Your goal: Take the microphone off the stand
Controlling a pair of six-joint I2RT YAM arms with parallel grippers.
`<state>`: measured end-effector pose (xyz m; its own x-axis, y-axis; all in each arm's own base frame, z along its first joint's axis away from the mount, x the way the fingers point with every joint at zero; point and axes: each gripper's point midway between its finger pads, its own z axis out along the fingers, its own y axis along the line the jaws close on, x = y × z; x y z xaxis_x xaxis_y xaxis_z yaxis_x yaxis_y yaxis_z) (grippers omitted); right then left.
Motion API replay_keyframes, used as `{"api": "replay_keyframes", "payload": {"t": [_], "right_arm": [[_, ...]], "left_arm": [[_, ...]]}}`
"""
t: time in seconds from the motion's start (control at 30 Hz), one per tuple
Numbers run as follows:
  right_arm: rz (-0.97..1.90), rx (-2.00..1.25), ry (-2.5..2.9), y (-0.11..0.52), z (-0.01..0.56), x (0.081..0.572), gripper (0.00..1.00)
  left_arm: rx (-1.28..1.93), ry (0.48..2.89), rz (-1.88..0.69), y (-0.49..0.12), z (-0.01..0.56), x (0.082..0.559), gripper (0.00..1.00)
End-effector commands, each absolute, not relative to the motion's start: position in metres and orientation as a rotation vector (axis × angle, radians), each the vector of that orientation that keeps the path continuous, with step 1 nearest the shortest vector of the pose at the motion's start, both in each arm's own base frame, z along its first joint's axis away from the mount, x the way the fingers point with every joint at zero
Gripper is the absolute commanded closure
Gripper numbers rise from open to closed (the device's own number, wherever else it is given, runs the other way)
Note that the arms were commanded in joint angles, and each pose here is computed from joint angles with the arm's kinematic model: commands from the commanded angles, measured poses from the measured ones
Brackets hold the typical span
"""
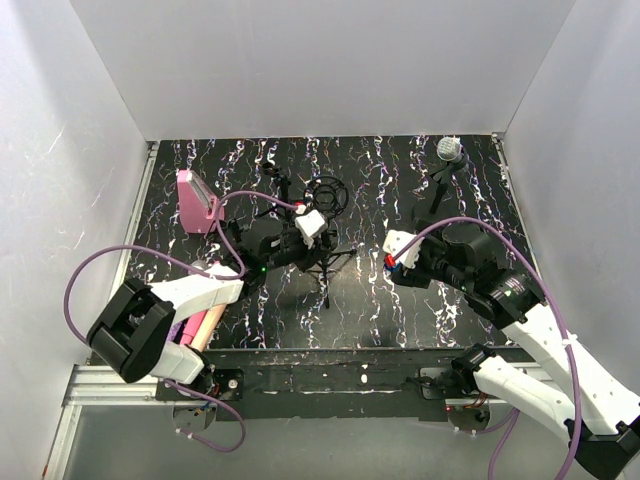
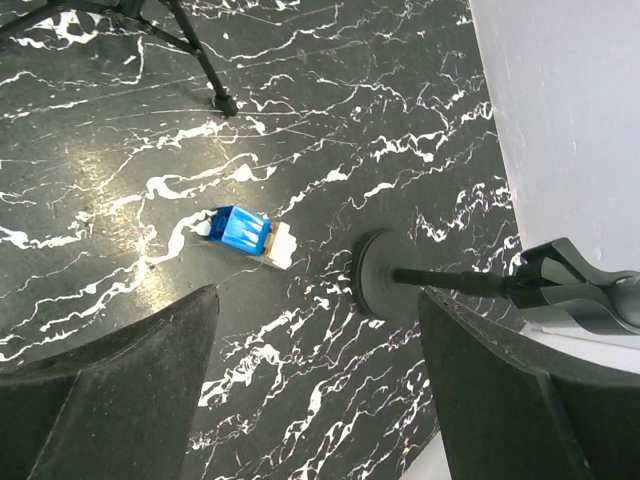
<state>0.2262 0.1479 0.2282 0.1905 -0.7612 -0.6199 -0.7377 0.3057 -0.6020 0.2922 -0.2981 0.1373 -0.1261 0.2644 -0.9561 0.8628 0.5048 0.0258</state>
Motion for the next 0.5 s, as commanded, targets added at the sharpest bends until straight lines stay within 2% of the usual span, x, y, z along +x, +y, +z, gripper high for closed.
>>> {"api": "replay_keyframes", "payload": {"t": [0.0, 0.13, 0.47], "right_arm": [[-0.072, -1.336, 1.547, 0.141, 0.249, 0.233, 0.14], [-0.102, -1.307, 1.568, 0.135, 0.251, 0.235, 0.13], [-0.154, -1.232, 1.636, 0.116, 0.259, 0.237, 0.13]], "left_arm": [[0.998, 1.591, -0.771, -0.317, 0.151, 0.281, 1.0], [0.966, 1.591, -0.773, -0.328, 0.146, 0.291, 1.0], [0.871, 1.532, -0.708, -0.361, 0.141, 0.351, 1.0]]}}
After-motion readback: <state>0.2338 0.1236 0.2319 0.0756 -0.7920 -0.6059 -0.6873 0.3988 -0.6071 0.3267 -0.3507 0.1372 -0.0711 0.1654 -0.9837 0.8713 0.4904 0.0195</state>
